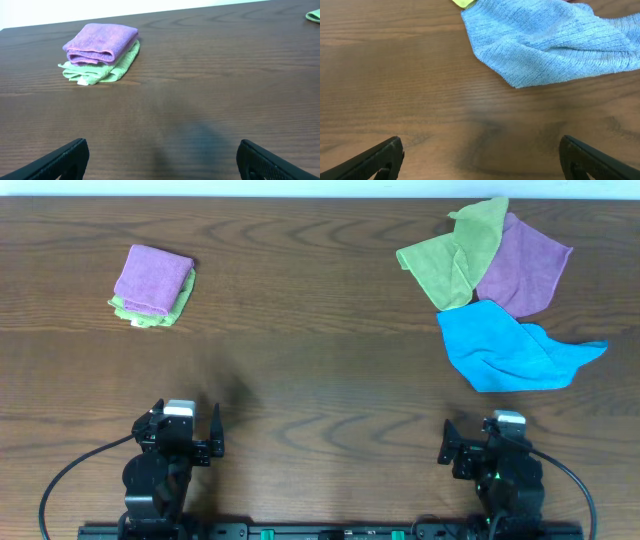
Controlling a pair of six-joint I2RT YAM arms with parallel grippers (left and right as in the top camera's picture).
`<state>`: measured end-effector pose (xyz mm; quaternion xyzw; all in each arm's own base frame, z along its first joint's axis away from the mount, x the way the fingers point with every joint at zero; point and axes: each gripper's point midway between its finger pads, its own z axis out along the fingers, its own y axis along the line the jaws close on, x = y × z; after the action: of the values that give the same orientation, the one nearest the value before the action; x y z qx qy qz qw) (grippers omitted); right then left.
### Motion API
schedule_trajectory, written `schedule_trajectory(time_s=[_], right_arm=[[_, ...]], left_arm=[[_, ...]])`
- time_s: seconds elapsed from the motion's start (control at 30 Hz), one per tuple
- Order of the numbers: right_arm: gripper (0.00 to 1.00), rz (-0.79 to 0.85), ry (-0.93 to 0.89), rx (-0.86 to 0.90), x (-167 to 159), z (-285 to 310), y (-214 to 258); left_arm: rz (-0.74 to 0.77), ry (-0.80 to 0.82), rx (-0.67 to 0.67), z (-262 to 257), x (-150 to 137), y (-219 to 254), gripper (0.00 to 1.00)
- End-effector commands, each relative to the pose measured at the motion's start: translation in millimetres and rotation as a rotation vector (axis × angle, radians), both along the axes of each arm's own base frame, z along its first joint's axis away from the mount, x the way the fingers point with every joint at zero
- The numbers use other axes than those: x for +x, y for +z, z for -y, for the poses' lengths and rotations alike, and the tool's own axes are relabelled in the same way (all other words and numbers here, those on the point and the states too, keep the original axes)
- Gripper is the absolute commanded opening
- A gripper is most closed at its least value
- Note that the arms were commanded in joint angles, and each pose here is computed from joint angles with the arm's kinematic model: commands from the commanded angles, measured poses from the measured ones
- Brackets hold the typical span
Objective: Fold the cloth
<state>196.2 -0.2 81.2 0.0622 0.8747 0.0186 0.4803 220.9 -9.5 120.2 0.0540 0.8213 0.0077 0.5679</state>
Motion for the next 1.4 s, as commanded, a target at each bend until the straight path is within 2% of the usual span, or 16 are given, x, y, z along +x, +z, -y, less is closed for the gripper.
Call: schedule_trajectory(time_s=[0.0, 0.9, 1.0, 1.07, 1.13, 1.27, 1.37], right_arm=[[0.99, 0.005, 0.005, -0.005, 0, 0, 0], [0.99, 0.01, 0.006, -0.003, 1, 0, 1], [0.99, 0.061, 0.004, 0.118, 7, -11, 12], [0.99, 0.079, -0.016, 0.382, 10, -30, 22], [0.99, 0.06, -0.038, 0.54, 9, -40, 24], [0.99, 0.123, -0.073, 0.65, 17, -41, 41], [0.99, 0.203, -0.048, 0.642, 24, -40, 60]], left_arm=[[-0.015, 0.02, 0.004, -4, 0, -8, 0.95], [-0.015, 0.02, 0.005, -4, 0, -8, 0.96], [-0.015, 0.02, 0.004, -4, 0, -8, 0.96], [-0.015, 0.02, 0.005, -4, 0, -9, 0.96], [-0.015, 0.02, 0.005, -4, 0, -8, 0.95], [-0.015, 0.02, 0.005, -4, 0, -8, 0.95], [-0.015, 0.02, 0.005, -4, 0, -8, 0.95]])
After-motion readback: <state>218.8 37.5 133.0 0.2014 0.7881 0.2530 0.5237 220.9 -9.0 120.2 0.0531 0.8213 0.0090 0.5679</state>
